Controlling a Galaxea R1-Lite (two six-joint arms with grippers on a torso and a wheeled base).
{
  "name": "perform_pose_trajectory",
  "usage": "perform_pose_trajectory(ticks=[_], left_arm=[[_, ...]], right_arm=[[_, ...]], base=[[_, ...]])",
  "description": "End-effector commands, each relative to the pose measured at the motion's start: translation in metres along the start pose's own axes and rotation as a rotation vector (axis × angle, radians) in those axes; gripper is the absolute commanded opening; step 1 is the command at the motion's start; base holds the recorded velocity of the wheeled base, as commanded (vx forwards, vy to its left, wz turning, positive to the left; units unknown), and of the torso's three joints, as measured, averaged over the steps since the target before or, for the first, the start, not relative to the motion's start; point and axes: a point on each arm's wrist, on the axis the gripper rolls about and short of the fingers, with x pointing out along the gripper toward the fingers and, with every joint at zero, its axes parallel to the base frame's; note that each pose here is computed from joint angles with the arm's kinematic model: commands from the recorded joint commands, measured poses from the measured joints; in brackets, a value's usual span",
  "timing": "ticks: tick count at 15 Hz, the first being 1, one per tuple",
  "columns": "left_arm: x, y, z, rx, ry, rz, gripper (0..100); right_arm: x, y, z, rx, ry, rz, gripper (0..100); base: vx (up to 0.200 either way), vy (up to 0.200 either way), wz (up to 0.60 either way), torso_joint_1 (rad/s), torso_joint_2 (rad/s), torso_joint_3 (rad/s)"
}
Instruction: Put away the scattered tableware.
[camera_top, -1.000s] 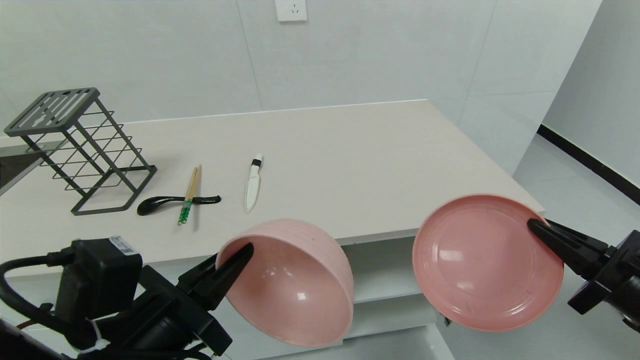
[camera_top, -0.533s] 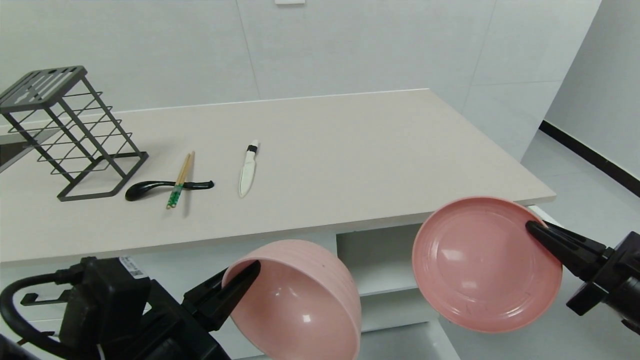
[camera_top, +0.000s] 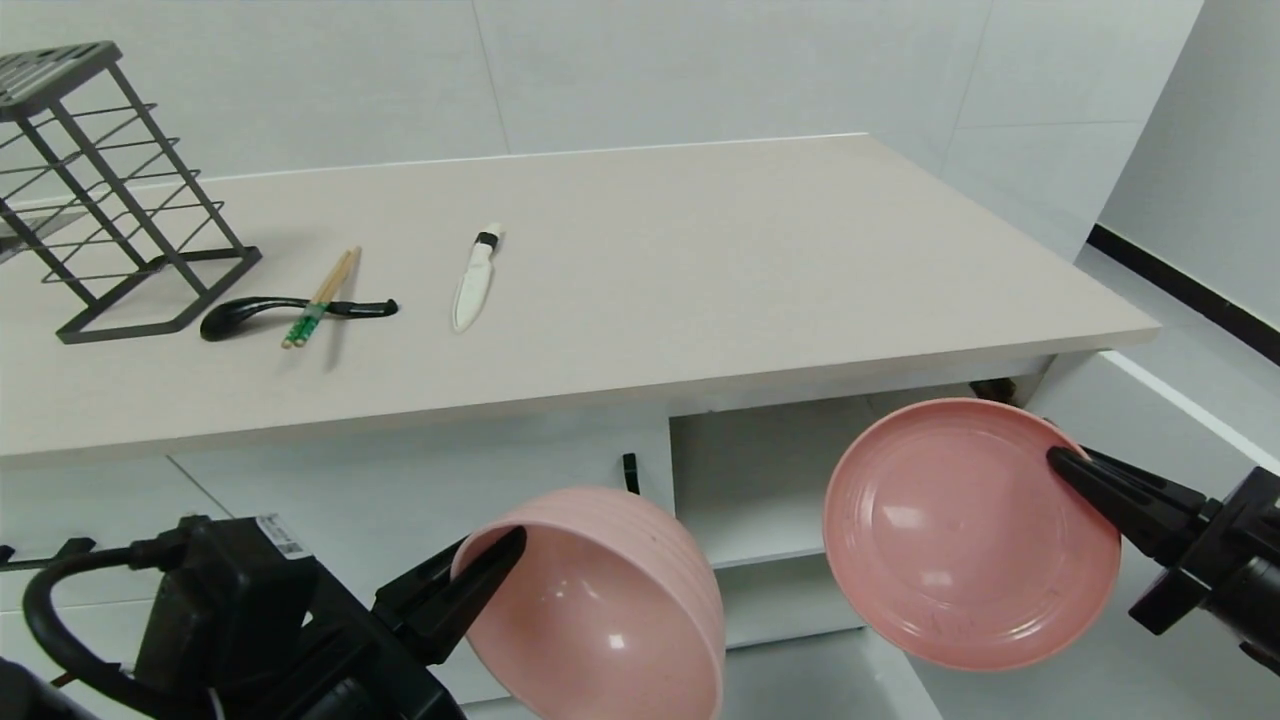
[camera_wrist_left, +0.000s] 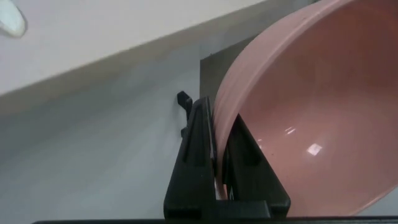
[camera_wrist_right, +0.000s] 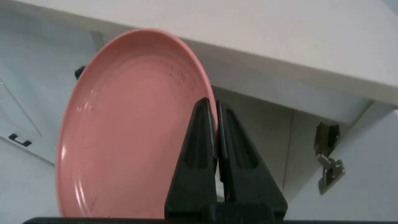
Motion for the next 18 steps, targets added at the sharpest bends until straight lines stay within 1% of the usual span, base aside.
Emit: perform_pose_trajectory(ticks=[1, 7, 9, 11, 13, 15, 18], left_arm=[[0.001, 0.000, -0.001, 0.001, 0.007, 0.000, 0], [0.002, 0.001, -0.003, -0.001, 0.016, 0.008, 0], [0.001, 0.001, -0.003, -0.001, 0.014, 0.008, 0], [0.002, 0.001, -0.003, -0.004, 0.017, 0.008, 0], [0.002, 0.001, -0.003, -0.005, 0.017, 0.008, 0], [0.001, 0.001, -0.002, -0.007, 0.011, 0.008, 0], [0.002, 0.004, -0.002, -0.005, 0.013, 0.029, 0]], right_arm=[[0.000, 0.000, -0.002, 0.001, 0.010, 0.003, 0], [0.001, 0.001, -0.009, 0.011, 0.049, 0.008, 0], [0.007, 0.001, -0.019, 0.023, 0.098, 0.013, 0], [0.018, 0.000, -0.032, 0.034, 0.157, 0.025, 0], [0.037, -0.002, -0.046, -0.021, 0.201, 0.038, 0], [0.051, -0.004, -0.051, -0.023, 0.202, 0.046, 0], [0.072, -0.005, -0.049, -0.033, 0.156, 0.051, 0]], base=[[0.000, 0.000, 0.00, -0.246, 0.47, 0.203], [0.000, 0.000, 0.00, -0.249, 0.38, 0.157], [0.000, 0.000, 0.00, -0.246, 0.33, 0.115], [0.000, 0.000, 0.00, -0.132, 0.28, 0.127], [0.000, 0.000, 0.00, -0.039, 0.27, 0.088], [0.000, 0.000, 0.00, -0.010, 0.13, 0.036], [0.000, 0.000, 0.00, -0.004, 0.02, 0.009]])
